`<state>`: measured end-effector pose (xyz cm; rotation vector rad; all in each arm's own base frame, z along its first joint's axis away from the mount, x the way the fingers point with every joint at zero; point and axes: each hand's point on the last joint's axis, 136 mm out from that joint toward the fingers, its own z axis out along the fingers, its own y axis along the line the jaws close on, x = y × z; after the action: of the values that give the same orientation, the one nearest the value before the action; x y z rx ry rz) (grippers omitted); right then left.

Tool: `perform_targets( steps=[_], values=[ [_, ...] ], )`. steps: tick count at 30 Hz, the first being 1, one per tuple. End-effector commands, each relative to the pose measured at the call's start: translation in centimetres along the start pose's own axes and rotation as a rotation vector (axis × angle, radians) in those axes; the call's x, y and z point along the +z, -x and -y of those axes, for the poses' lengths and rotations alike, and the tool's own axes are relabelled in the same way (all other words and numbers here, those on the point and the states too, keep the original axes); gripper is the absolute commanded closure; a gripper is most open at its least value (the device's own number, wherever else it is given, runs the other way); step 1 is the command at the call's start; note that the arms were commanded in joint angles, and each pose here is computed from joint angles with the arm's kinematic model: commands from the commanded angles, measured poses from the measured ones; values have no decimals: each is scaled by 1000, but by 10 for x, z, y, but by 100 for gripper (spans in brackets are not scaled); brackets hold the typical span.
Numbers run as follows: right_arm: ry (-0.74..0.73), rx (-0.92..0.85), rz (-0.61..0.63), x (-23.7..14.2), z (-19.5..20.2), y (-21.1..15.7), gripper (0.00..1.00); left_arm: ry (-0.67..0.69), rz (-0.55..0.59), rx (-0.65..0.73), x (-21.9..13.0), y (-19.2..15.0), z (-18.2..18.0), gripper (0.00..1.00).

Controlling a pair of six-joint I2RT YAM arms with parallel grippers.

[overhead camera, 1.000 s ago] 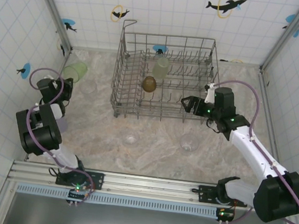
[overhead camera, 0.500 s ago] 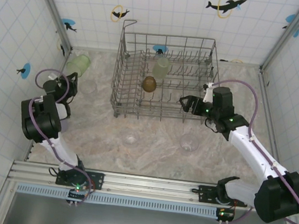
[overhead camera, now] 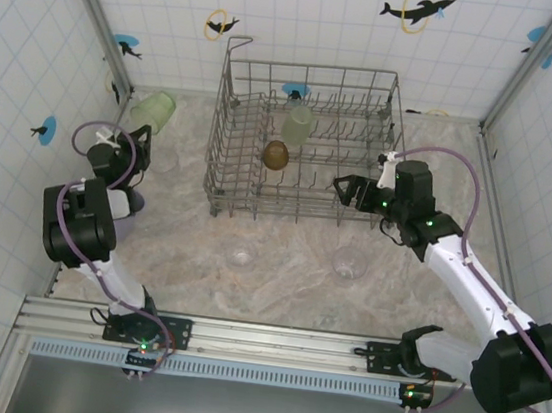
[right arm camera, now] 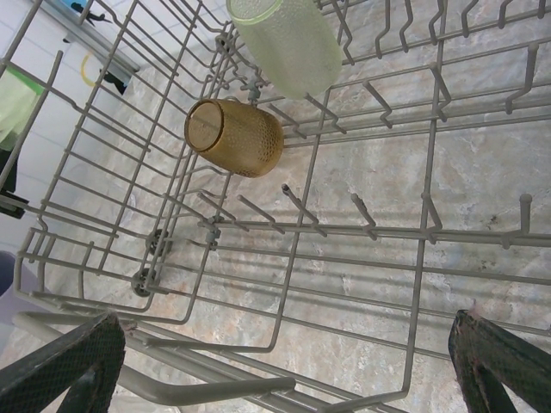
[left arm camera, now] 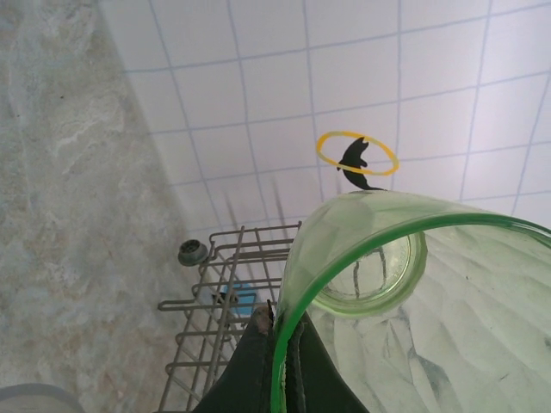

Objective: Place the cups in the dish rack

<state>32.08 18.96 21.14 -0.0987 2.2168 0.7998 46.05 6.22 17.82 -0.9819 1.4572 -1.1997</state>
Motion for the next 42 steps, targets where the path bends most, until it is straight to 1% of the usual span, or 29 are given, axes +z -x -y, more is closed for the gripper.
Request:
perform_targets(
  steps=[1,5,13,19,24,29,37,42],
  values=[
    [25,-13,44,-8,-10,10,0,-49,15,55,-5,0,24,100],
    [34,-11,43,-8,-12,9,0,-54,-13,78,-4,-10,31,100],
    [43,-10,50,-11,-16,10,0,5,-26,129,-9,-14,27,100],
    [49,-8,51,-9,-20,11,0,-9,-47,136,-10,-20,34,100],
    [54,-4,41,-3,-25,16,0,-48,-96,146,-6,-37,47,100],
    [80,-18,34,5,-40,26,0,-88,-136,159,-2,-51,65,100],
    [144,-21,36,19,-63,49,0,-156,-205,196,6,-78,98,100],
    [171,-12,50,27,-71,63,0,-187,-224,208,8,-86,114,100]
  ],
)
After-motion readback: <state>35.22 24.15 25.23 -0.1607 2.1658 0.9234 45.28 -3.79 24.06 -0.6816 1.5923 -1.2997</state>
